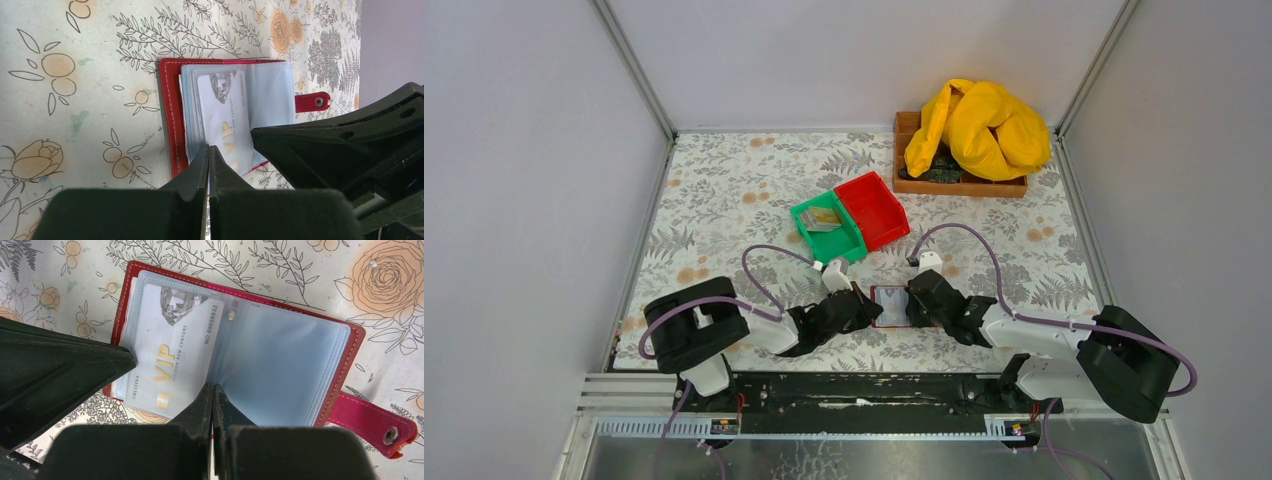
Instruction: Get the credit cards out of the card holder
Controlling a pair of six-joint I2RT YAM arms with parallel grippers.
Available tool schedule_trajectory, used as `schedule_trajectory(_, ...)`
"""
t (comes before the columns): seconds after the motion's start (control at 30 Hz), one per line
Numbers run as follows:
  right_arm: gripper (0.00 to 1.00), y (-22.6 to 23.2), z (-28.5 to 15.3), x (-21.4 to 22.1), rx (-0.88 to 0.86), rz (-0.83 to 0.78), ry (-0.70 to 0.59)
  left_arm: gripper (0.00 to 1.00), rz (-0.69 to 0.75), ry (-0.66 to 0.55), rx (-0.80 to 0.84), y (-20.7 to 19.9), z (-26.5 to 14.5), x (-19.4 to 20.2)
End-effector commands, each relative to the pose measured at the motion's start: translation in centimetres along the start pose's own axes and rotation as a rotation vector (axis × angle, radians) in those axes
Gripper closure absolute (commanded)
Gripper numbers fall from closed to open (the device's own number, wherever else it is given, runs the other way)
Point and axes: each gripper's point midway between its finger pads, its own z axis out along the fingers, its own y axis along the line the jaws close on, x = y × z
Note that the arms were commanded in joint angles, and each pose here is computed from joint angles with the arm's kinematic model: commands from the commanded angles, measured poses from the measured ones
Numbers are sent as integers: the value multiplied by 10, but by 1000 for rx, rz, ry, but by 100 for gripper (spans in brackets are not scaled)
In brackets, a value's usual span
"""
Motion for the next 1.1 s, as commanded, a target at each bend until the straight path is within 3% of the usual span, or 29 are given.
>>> schedule_trajectory(0.0,100,13,2,-6,-57,18,-24,100,-42,30,181,-58,-7,-2)
schedule_trajectory(1.07,100,14,1,-8,-61,11,-28,100,-33,21,211,-72,-8,-8)
